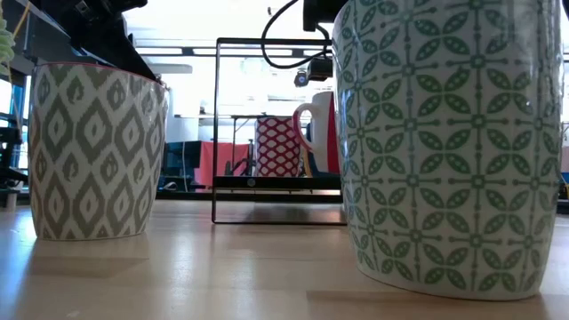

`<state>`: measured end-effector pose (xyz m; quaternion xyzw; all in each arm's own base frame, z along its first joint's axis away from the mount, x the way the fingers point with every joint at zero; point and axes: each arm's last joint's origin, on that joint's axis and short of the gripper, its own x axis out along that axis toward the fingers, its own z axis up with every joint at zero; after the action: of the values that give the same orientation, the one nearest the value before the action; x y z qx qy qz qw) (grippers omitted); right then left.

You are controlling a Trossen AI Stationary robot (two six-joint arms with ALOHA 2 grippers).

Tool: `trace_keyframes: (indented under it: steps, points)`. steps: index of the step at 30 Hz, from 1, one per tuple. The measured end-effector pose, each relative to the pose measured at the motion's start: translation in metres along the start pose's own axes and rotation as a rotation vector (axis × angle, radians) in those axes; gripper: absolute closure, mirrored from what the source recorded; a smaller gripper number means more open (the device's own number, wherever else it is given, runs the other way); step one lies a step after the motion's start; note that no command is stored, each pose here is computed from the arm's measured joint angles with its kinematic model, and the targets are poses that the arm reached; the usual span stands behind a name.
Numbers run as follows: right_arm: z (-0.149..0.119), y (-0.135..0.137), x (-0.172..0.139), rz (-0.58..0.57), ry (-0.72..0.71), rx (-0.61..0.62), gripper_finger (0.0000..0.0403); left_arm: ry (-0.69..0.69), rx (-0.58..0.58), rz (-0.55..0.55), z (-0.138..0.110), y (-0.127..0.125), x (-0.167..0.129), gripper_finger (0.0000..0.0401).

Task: Place coffee mugs
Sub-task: Put the red cup on the shelf

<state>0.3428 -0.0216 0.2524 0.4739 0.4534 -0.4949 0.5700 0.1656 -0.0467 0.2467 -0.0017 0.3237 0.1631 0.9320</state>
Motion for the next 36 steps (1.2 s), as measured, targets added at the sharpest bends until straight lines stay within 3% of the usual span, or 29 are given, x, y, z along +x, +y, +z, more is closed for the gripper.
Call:
trace_keyframes:
  steps: [26, 36]
  points:
    - [-0.002, 0.006, 0.012, -0.022, 0.002, -0.056, 0.0401, -0.001, 0.0, 0.0, 0.0, 0.0, 0.0, 0.0302]
    - [0.0, 0.006, 0.014, -0.029, -0.029, -0.052, 0.0328, -0.001, -0.001, 0.0, 0.0, 0.0, 0.0, 0.0302]
